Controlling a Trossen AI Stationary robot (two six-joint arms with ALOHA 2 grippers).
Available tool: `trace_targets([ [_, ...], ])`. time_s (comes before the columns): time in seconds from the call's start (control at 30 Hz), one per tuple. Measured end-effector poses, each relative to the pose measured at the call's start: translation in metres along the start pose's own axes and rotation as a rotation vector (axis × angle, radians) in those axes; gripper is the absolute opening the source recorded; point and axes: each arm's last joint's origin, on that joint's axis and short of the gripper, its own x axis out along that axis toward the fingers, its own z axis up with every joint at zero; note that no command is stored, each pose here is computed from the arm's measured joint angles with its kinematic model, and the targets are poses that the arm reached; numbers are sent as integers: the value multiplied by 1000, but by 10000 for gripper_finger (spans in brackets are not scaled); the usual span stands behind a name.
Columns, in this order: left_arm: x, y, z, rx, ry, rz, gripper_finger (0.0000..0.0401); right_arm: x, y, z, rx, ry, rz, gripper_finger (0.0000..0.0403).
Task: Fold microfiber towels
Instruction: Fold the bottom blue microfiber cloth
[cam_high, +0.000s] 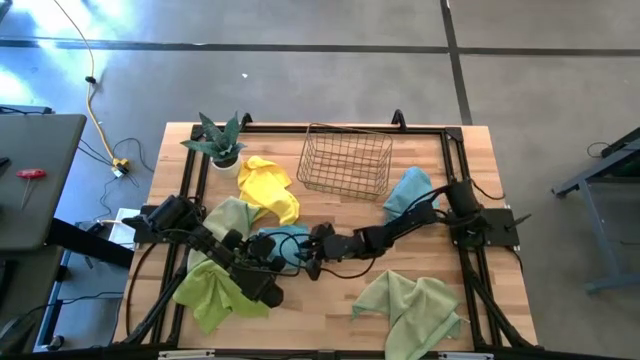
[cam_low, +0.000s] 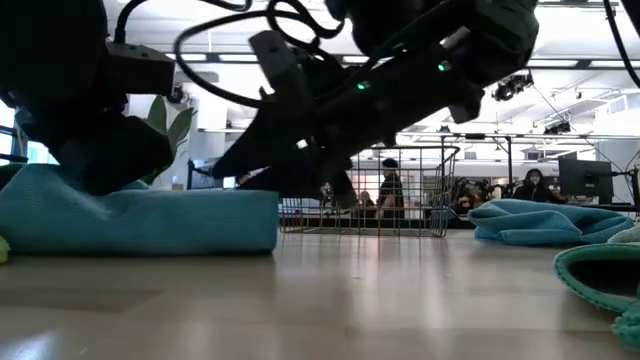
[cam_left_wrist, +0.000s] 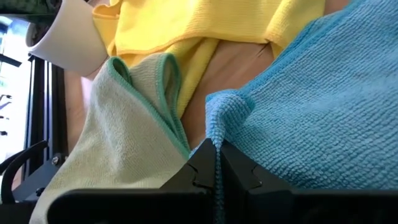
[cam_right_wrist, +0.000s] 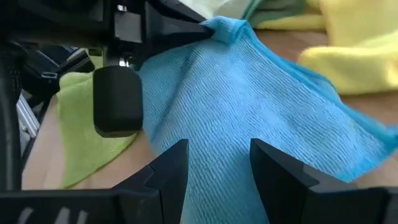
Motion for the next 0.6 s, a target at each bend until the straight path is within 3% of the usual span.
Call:
trace_targets([
  [0.27, -1, -1, -1, 14, -13, -15, 5, 6, -3, -1, -152, 12, -83, 165],
  [0.6, -17, -1, 11, 197, 94, -222, 73, 6, -5, -3, -159, 39, -83, 165],
])
